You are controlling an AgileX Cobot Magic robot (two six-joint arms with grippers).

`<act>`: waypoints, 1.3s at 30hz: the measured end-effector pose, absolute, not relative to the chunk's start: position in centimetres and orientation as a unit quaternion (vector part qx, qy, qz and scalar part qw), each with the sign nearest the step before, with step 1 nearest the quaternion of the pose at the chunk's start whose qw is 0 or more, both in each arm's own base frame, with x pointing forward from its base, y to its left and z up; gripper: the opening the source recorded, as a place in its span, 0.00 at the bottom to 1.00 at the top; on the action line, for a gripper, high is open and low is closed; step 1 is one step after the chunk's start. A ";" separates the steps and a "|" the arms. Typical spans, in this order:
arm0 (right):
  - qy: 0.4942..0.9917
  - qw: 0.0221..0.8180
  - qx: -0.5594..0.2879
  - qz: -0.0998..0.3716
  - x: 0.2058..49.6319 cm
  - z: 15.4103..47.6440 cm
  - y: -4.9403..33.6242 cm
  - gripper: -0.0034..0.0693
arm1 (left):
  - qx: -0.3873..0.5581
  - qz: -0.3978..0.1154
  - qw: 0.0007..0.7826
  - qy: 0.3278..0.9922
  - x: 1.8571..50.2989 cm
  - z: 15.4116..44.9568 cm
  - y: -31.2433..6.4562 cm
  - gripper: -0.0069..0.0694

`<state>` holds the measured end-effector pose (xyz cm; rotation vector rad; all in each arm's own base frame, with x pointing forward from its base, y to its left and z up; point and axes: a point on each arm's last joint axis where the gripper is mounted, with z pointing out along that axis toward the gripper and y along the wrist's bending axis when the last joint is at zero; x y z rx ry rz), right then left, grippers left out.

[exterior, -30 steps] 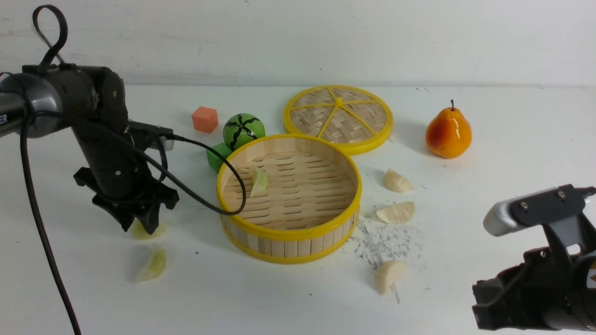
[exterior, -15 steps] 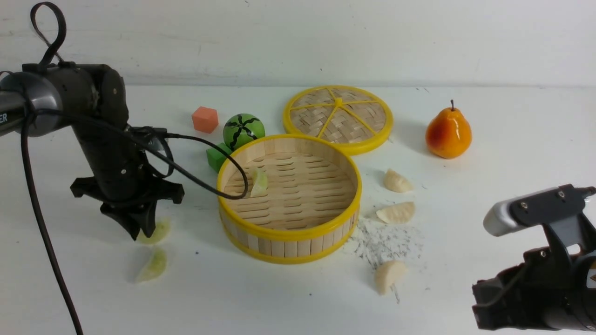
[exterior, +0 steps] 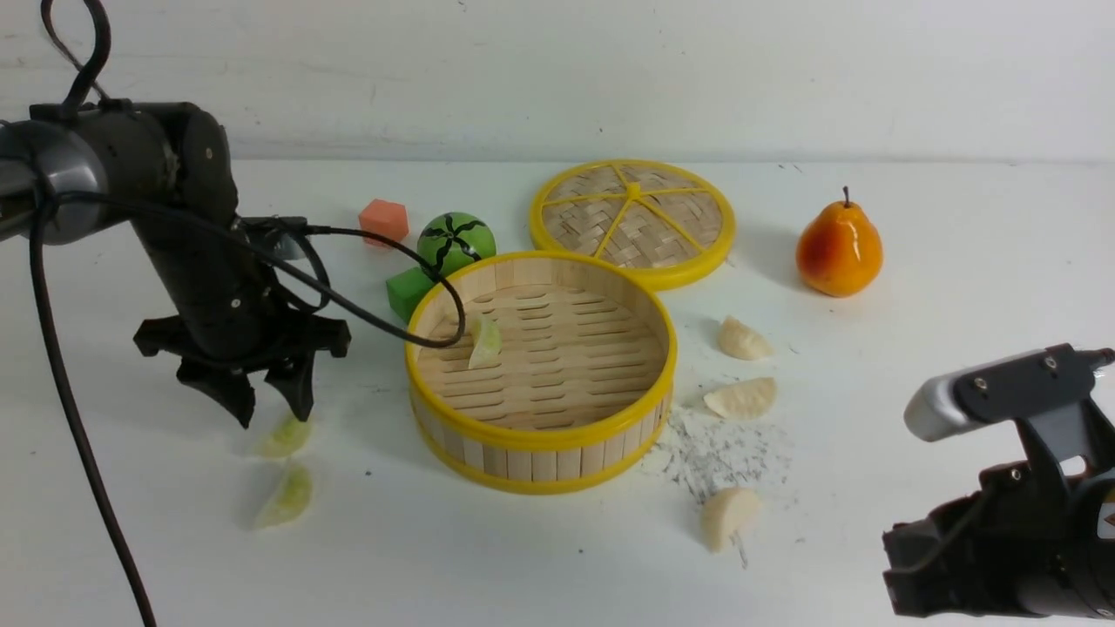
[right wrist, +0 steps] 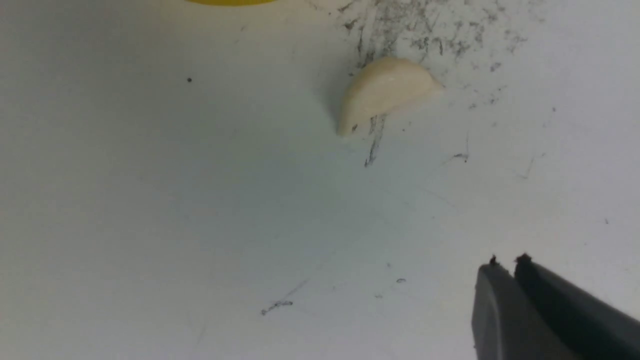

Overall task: Put the dumplings into the steamer on the white table.
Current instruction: 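Reach for and grasp a dumpling on the table with the left gripper, then place the dumpling into the bamboo steamer basket with the left gripper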

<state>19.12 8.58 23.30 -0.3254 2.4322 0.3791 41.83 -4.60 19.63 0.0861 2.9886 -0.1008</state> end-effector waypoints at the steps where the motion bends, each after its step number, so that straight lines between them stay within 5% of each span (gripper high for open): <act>1: 0.927 0.323 -0.124 0.144 19.1 23.3 8.6 0.10 | 0.029 -0.035 0.069 0.997 41.9 19.1 -4.6 0.58; 6: 0.927 0.323 -0.124 0.144 19.1 23.3 8.6 0.10 | 0.014 -0.038 0.033 0.999 42.2 16.6 -4.8 0.37; 13: 0.927 0.323 -0.124 0.144 19.1 23.3 8.6 0.11 | -0.016 -0.069 0.044 0.997 42.4 18.0 -5.3 0.35; 18: 0.927 0.323 -0.124 0.144 19.1 23.3 8.6 0.12 | -0.025 -0.228 0.162 0.960 43.0 27.5 -10.1 0.35; 21: 0.928 0.320 -0.124 0.143 19.2 23.1 8.6 0.12 | 0.003 -0.267 0.214 0.940 42.8 29.9 -14.3 0.35; 28: 0.932 0.310 -0.121 0.143 19.5 22.6 8.7 0.13 | -0.034 -0.249 0.255 0.934 44.4 25.1 -20.3 0.35; 39: 0.933 0.306 -0.120 0.144 19.4 22.6 8.7 0.15 | -0.040 -0.211 0.256 0.942 45.8 20.0 -21.2 0.37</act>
